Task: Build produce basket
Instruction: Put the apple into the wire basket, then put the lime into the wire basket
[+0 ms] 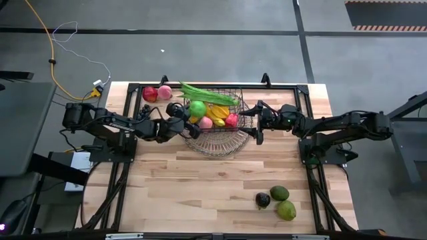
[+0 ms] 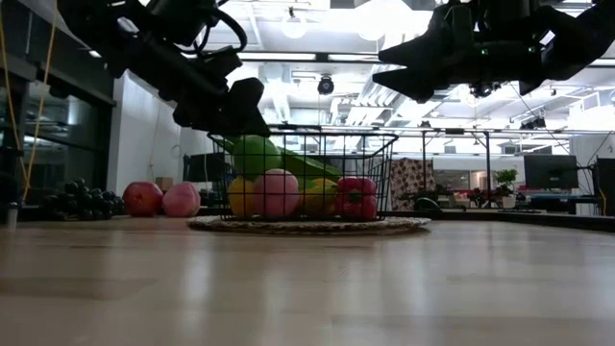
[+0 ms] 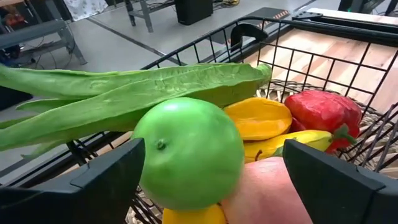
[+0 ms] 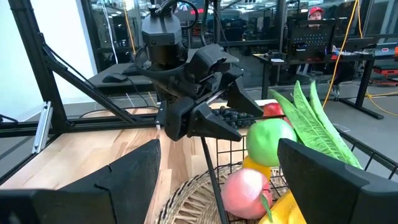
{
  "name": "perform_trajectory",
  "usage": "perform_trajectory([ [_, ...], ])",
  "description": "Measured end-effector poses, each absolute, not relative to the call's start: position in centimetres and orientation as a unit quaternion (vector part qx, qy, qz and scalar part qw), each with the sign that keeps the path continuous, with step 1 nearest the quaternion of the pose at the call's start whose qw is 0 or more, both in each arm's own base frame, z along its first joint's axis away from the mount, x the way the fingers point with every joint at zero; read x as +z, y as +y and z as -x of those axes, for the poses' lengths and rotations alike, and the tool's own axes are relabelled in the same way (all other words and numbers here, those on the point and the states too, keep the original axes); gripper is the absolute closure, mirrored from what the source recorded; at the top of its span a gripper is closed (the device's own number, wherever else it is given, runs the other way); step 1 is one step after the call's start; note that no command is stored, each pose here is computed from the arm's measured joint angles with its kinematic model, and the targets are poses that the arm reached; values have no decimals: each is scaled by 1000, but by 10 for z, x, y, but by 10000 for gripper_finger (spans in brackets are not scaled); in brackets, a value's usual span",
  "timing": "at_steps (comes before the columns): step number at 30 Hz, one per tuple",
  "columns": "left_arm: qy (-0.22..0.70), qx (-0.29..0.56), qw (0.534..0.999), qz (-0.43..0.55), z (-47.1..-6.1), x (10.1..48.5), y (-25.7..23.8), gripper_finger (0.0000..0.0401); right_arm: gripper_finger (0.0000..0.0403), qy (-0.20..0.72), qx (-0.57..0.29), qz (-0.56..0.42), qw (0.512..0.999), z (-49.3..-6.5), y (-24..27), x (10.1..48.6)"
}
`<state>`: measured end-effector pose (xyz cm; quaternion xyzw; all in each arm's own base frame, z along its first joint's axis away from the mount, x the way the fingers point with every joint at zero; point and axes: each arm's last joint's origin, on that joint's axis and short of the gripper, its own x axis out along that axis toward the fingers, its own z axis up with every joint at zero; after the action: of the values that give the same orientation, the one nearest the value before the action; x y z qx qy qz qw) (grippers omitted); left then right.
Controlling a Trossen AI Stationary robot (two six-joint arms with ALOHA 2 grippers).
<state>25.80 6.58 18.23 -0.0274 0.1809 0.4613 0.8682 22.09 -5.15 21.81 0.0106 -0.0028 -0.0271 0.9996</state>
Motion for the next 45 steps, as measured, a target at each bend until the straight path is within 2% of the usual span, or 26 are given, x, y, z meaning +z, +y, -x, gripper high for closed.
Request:
perform_trajectory([
  [6, 163, 442, 882, 11, -254, 199, 57, 32, 89, 8, -27, -12, 1000, -221, -51, 216],
  [11, 110, 368, 923, -7, -241, 228, 31, 32, 89, 12, -27, -12, 999, -221, -51, 215],
  [17, 24, 183, 982, -41, -211, 231, 8, 32, 89, 12, -27, -15, 999, -221, -51, 215],
  [20, -9, 109, 993, -47, -196, 225, 5, 32, 89, 12, -27, -16, 999, -221, -51, 215],
  [27, -39, 128, 990, -36, -171, 222, 12, 33, 89, 11, -27, -13, 999, -221, -51, 215],
  [45, -40, 131, 990, -24, -169, 223, 13, 33, 89, 10, -27, -13, 999, -221, -51, 216],
])
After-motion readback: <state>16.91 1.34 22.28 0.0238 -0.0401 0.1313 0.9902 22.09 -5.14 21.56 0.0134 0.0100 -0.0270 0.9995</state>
